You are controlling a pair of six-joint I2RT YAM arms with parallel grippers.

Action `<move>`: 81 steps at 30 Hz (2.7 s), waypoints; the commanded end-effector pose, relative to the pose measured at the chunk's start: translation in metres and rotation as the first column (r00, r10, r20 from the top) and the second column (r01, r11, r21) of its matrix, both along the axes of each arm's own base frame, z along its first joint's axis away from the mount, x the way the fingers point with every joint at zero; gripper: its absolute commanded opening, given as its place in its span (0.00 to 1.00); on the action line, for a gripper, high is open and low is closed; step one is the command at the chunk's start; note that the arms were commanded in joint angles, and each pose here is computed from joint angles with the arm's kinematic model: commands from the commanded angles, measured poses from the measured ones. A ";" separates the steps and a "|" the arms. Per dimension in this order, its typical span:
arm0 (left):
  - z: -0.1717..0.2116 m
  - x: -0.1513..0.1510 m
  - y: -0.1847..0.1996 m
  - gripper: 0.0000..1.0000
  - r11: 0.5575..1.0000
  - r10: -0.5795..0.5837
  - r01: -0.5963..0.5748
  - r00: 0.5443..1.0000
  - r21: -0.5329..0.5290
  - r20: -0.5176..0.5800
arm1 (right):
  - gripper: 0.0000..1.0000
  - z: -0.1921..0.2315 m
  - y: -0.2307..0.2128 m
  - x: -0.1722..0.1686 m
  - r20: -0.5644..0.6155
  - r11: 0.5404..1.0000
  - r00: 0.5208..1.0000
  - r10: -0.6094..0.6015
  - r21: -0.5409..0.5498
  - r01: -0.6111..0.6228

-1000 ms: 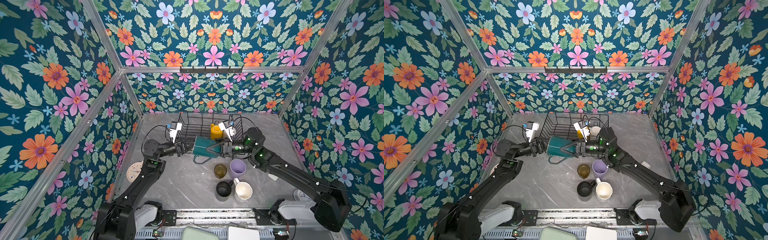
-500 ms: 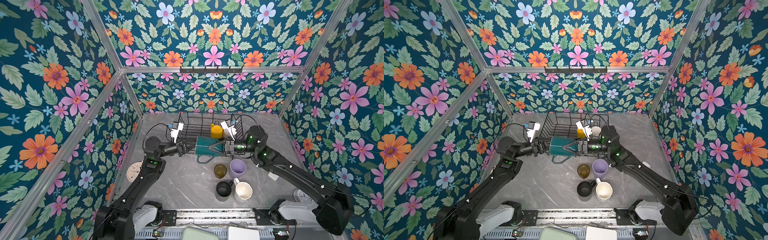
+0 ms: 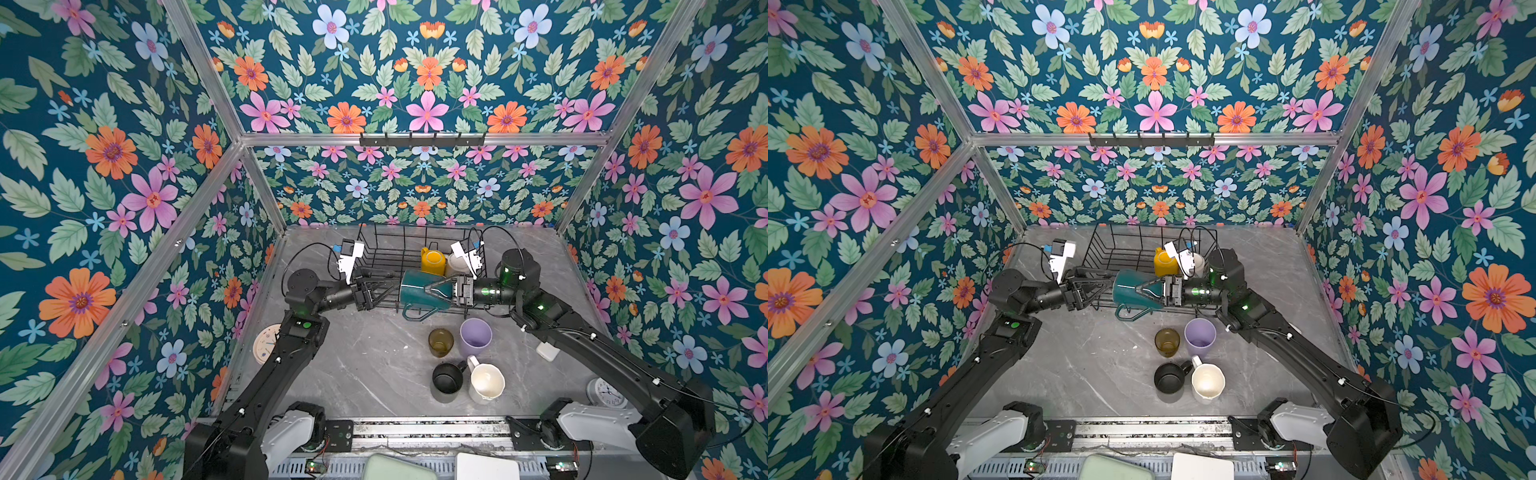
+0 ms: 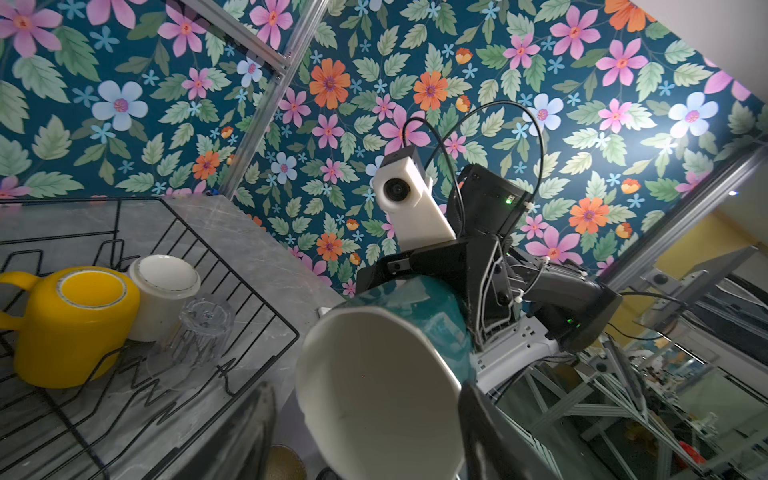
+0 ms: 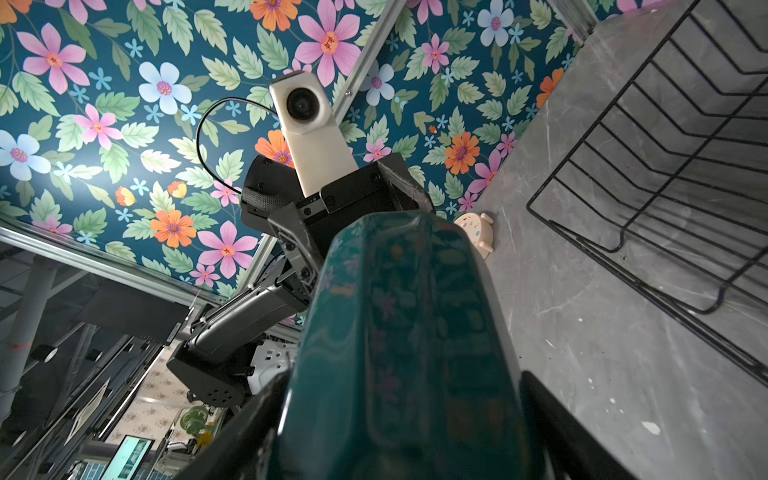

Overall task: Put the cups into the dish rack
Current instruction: 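Open the left gripper and pull it back while the right gripper holds the mug, then carry the dark green mug with the right gripper over the rack beside the clear glass, then lower the dark green mug upside down into the rack beside the yellow mug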

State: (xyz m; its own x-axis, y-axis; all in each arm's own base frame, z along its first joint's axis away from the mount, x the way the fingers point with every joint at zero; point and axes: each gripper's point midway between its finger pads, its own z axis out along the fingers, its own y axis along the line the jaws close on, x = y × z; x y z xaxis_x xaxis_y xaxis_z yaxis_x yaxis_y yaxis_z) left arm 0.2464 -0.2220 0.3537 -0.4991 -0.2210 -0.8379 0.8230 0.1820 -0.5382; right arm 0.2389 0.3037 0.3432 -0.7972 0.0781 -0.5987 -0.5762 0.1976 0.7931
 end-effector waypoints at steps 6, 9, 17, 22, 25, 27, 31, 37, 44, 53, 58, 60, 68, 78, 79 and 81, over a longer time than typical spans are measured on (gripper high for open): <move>-0.027 0.044 0.032 0.92 0.912 0.355 -0.358 0.933 0.199 0.047 | 0.00 0.003 -0.024 0.010 -0.028 0.981 0.991 -0.132 -0.149 0.127; -0.030 0.062 0.055 0.96 0.821 0.509 -0.513 0.856 0.250 0.085 | 0.00 -0.003 -0.033 0.015 -0.062 0.957 0.978 -0.199 -0.227 0.180; -0.032 0.099 0.107 1.00 0.554 0.750 -0.753 0.637 0.355 0.179 | 0.00 -0.019 -0.055 0.037 -0.098 0.853 0.922 -0.374 -0.427 0.301; -0.029 0.105 0.120 1.00 0.481 0.782 -0.797 0.579 0.365 0.232 | 0.00 -0.026 -0.061 0.053 -0.115 0.795 0.884 -0.453 -0.500 0.343; -0.030 0.106 0.129 1.00 0.433 0.800 -0.823 0.539 0.368 0.263 | 0.00 -0.030 -0.065 0.061 -0.115 0.756 0.863 -0.492 -0.548 0.358; -0.030 0.105 0.134 1.00 0.409 0.809 -0.837 0.517 0.363 0.280 | 0.00 -0.034 -0.067 0.067 -0.112 0.729 0.852 -0.511 -0.581 0.362; -0.029 0.101 0.140 1.00 0.392 0.814 -0.849 0.499 0.355 0.296 | 0.00 -0.042 -0.070 0.076 -0.106 0.678 0.837 -0.537 -0.646 0.352; -0.026 0.093 0.143 1.00 0.387 0.814 -0.855 0.493 0.346 0.307 | 0.00 -0.058 -0.066 0.090 -0.138 0.631 0.815 -0.563 -0.709 0.316; -0.024 0.086 0.146 1.00 0.387 0.816 -0.858 0.489 0.337 0.309 | 0.00 -0.080 -0.060 0.105 -0.176 0.576 0.779 -0.602 -0.771 0.272; -0.021 0.082 0.147 1.00 0.395 0.814 -0.858 0.493 0.329 0.307 | 0.00 -0.096 -0.055 0.120 -0.184 0.526 0.762 -0.621 -0.819 0.231; -0.021 0.081 0.146 1.00 0.404 0.811 -0.854 0.500 0.328 0.303 | 0.00 -0.105 -0.049 0.128 -0.192 0.513 0.753 -0.630 -0.830 0.218; -0.022 0.080 0.146 1.00 0.403 0.812 -0.854 0.500 0.330 0.303 | 0.00 -0.109 -0.048 0.131 -0.195 0.505 0.747 -0.636 -0.836 0.212; -0.021 0.080 0.144 1.00 0.413 0.807 -0.850 0.508 0.328 0.300 | 0.00 -0.128 -0.038 0.144 -0.223 0.494 0.723 -0.653 -0.849 0.185; -0.021 0.079 0.143 1.00 0.420 0.803 -0.846 0.515 0.327 0.299 | 0.00 -0.149 -0.032 0.153 -0.251 0.470 0.692 -0.677 -0.871 0.144; -0.021 0.079 0.143 1.00 0.422 0.803 -0.845 0.516 0.328 0.299 | 0.00 -0.151 -0.032 0.154 -0.252 0.466 0.690 -0.678 -0.874 0.139; -0.021 0.079 0.143 1.00 0.422 0.802 -0.845 0.516 0.327 0.299 | 0.00 -0.155 -0.033 0.154 -0.250 0.453 0.686 -0.683 -0.882 0.129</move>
State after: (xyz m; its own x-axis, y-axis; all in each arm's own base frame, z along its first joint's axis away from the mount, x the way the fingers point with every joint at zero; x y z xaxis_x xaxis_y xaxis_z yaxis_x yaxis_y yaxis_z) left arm 0.3256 -0.0779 0.3282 -0.1969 -0.1368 -0.9708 0.1875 0.9667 -0.1742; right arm 0.3970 0.2732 0.1902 -0.9651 0.2271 -0.1307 0.1791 0.9358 0.3036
